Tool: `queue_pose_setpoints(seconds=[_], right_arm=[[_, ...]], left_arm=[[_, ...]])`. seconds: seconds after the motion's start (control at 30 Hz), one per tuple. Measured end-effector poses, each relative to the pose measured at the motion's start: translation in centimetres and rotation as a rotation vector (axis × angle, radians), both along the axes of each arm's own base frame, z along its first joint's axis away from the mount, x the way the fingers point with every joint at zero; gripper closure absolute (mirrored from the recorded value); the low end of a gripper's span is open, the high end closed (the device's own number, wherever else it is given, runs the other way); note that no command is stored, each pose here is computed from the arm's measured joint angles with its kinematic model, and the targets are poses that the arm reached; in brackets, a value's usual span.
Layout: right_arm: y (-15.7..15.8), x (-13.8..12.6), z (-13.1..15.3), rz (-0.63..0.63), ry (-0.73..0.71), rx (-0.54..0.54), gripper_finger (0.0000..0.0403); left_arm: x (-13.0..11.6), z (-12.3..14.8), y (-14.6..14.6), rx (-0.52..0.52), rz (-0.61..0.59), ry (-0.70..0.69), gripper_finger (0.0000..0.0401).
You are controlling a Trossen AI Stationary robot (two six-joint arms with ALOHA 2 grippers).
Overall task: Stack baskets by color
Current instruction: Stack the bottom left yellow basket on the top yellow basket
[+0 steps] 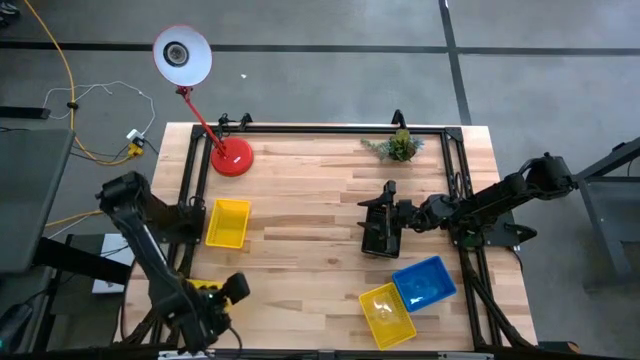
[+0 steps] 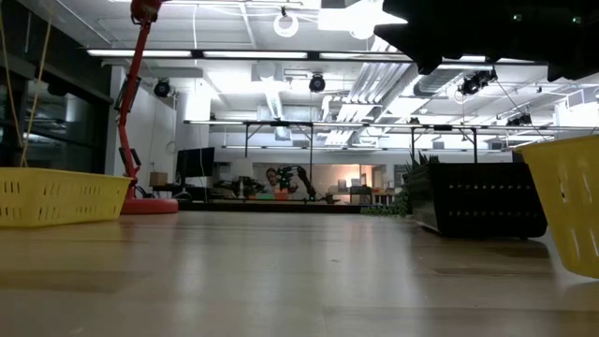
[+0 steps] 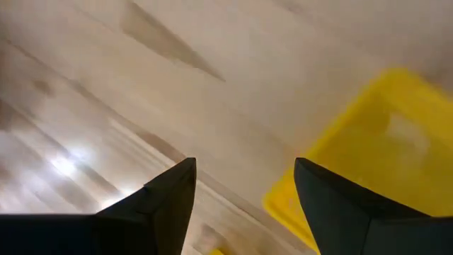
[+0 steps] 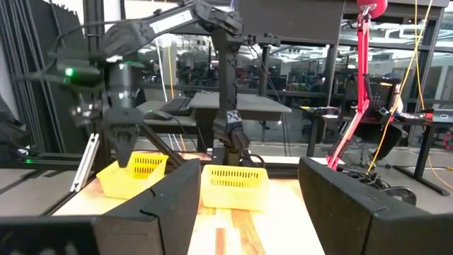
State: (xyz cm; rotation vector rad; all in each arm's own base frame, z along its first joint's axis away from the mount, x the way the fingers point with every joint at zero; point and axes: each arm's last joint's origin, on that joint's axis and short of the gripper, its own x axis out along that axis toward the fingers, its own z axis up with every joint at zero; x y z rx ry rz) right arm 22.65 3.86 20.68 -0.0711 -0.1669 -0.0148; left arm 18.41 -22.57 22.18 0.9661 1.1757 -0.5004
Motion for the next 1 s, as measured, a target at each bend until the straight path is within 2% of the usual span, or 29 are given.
queue_pose_setpoints(seconds=[0.23,0.43,0.67,0.83,1.0], right_arm=[[0.0,0.0,0.0,0.0,0.004,-0.001,0.0178],[0.0,0.0,0.0,0.0,0.005,-0.001,0.0178],[0.0,0.0,-0.1,0.0,0.005,0.0,0.0178],[0.0,0.0,-0.1,-0.004,0.014,-0.001,0.0178],[0.0,0.0,-0.2,-0.005,0.021,-0.003,0.0178]], left_arm=[[-0.8,-3.2,-1.2,0.086,-0.036,0.202,0.0176],[-0.2,-4.8,-1.4,0.169,-0.084,0.213,0.0177],[0.6,-5.6,-1.2,0.174,-0.13,0.272,0.0199],[1.6,-5.9,-1.0,0.166,-0.212,0.269,0.025],[3.2,-6.0,0.1,0.161,-0.23,0.269,0.0347]])
